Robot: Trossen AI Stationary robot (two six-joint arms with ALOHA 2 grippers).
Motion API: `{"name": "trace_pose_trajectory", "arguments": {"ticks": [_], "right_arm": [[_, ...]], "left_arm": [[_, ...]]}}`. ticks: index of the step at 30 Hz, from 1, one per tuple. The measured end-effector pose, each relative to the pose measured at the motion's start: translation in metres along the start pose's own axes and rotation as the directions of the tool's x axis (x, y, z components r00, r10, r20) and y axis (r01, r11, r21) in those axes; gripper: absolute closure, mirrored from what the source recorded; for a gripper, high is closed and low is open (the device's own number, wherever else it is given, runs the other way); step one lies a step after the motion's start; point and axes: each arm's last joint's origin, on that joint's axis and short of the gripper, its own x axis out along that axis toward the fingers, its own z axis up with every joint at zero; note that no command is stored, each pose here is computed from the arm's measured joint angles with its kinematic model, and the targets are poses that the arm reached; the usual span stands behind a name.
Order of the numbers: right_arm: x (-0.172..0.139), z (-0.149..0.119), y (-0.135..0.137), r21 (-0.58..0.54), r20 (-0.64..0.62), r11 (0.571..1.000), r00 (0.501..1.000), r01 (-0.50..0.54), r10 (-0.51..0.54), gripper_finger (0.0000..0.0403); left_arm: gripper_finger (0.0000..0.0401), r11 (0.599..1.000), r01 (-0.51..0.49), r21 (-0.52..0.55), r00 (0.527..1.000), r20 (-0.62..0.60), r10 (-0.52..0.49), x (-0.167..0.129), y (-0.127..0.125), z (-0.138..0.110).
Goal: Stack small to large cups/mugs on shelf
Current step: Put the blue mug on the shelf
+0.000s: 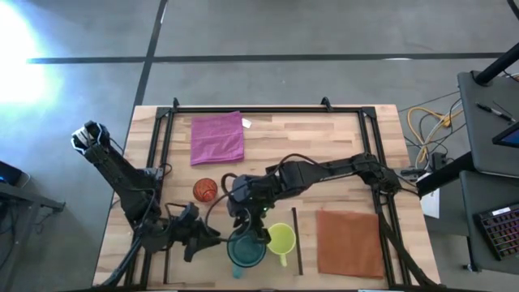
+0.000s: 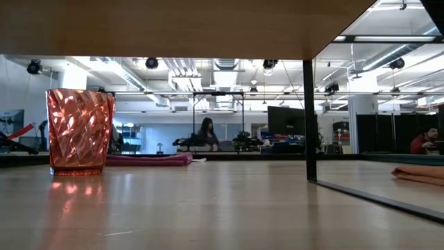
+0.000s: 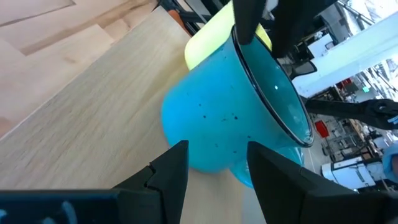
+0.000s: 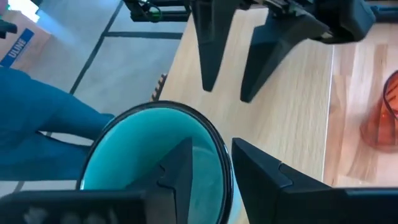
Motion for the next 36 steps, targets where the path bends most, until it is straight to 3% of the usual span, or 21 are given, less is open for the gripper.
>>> {"name": "trace_pose_trajectory", "arguments": {"ticks": [9, 14, 20, 28, 36], "right_arm": [[0.006, 0.003, -0.009, -0.015, 0.032, 1.0, 0.999, 0.01, -0.01, 0.0287], [-0.021, 0.007, -0.022, 0.06, 0.041, 0.997, 0.997, 0.056, -0.058, 0.0292], [-0.054, -0.005, -0.032, 0.146, -0.089, 0.982, 0.99, 0.122, -0.11, 0.0309], [-0.066, -0.028, -0.015, 0.232, -0.312, 0.958, 0.946, 0.168, -0.091, 0.0314], [-0.056, -0.029, 0.009, 0.244, -0.306, 0.96, 0.95, 0.142, -0.062, 0.0321]], "left_arm": [[0.0251, 1.0, 0.002, 0.004, 1.0, -0.004, -0.002, -0.001, 0.0, -0.001], [0.0251, 1.0, 0.001, 0.007, 1.0, -0.007, -0.001, -0.001, 0.0, -0.002], [0.0251, 1.0, -0.004, 0.012, 1.0, -0.009, 0.004, -0.001, 0.001, -0.002], [0.0251, 0.999, -0.026, 0.031, 1.0, -0.011, 0.026, -0.001, 0.004, -0.003], [0.0251, 0.999, -0.032, 0.032, 0.999, 0.003, 0.032, -0.001, 0.004, -0.003]]}}
